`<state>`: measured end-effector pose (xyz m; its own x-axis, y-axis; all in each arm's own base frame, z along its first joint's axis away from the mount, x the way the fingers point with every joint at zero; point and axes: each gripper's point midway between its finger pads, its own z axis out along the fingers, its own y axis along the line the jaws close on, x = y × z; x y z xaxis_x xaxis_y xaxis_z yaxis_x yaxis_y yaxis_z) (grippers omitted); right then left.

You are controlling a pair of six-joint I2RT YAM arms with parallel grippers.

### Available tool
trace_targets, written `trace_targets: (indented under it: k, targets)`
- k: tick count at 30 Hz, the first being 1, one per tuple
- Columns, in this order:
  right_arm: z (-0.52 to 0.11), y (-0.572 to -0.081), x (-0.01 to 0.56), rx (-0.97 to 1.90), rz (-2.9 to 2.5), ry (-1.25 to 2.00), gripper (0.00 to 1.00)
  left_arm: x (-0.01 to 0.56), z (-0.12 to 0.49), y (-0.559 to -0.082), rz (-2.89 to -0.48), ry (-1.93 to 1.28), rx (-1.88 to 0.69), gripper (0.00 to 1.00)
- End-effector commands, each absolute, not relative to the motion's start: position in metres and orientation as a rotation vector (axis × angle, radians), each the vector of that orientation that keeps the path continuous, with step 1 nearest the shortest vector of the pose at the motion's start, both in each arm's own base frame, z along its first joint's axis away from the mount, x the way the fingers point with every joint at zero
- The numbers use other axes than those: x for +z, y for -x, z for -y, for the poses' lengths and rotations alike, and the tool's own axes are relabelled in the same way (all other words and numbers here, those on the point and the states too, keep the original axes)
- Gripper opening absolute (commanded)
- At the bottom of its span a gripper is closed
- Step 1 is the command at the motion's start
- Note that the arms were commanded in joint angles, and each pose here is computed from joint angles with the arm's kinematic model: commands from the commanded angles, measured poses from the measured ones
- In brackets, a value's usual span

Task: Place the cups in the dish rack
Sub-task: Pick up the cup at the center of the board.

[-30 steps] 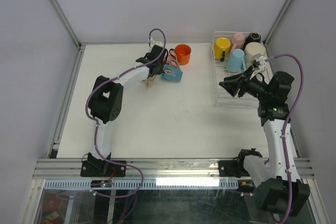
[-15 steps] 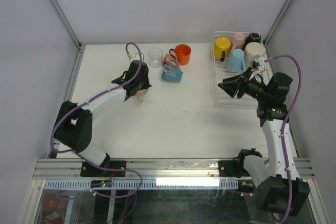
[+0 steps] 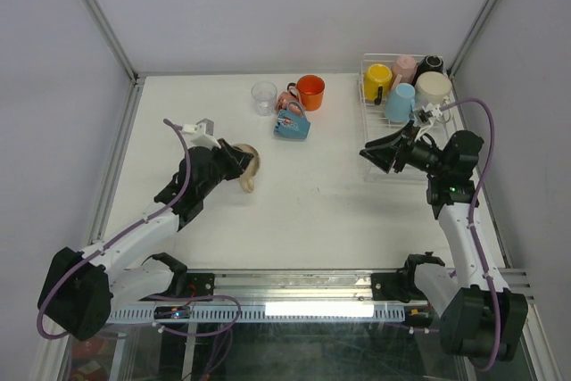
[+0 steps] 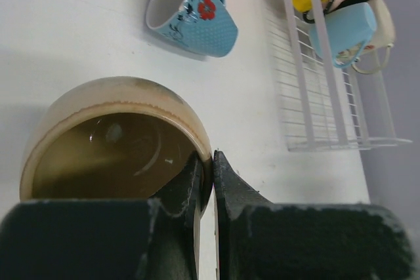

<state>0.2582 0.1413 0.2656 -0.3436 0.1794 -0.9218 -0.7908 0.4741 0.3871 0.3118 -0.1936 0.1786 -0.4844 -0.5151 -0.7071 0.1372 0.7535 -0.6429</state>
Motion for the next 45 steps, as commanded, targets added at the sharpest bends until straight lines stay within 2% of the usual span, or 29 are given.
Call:
trace_targets:
  k: [1, 13, 16, 31, 38, 42, 45]
  targets:
    - [-0.149, -0.256, 0.28, 1.104, -1.527, 0.62, 0.44, 0.268, 0.217, -0.299, -1.599, 0.277, -1.129, 0.0]
    - [-0.162, -0.258, 0.266, 1.144, -1.522, 0.66, 0.44, 0.31, 0.248, -0.265, -1.408, 0.235, -1.412, 0.0]
    - [-0.168, -0.248, 0.266, 1.273, -1.579, 0.599, 0.46, 0.319, 0.258, -0.261, -1.372, 0.221, -1.463, 0.0]
    - [-0.183, -0.249, 0.259, 1.354, -1.613, 0.565, 0.47, 0.363, 0.276, -0.256, -1.148, 0.194, -1.584, 0.0]
    - [-0.187, -0.247, 0.258, 1.379, -1.61, 0.547, 0.57, 0.386, 0.288, -0.248, -0.994, 0.141, -1.649, 0.0]
    - [-0.191, -0.246, 0.256, 1.381, -1.589, 0.57, 0.57, 0.399, 0.296, -0.247, -0.93, 0.113, -1.659, 0.0]
    - [-0.195, -0.244, 0.257, 1.445, -1.621, 0.512, 0.62, 0.41, 0.3, -0.248, -0.877, 0.104, -1.657, 0.0]
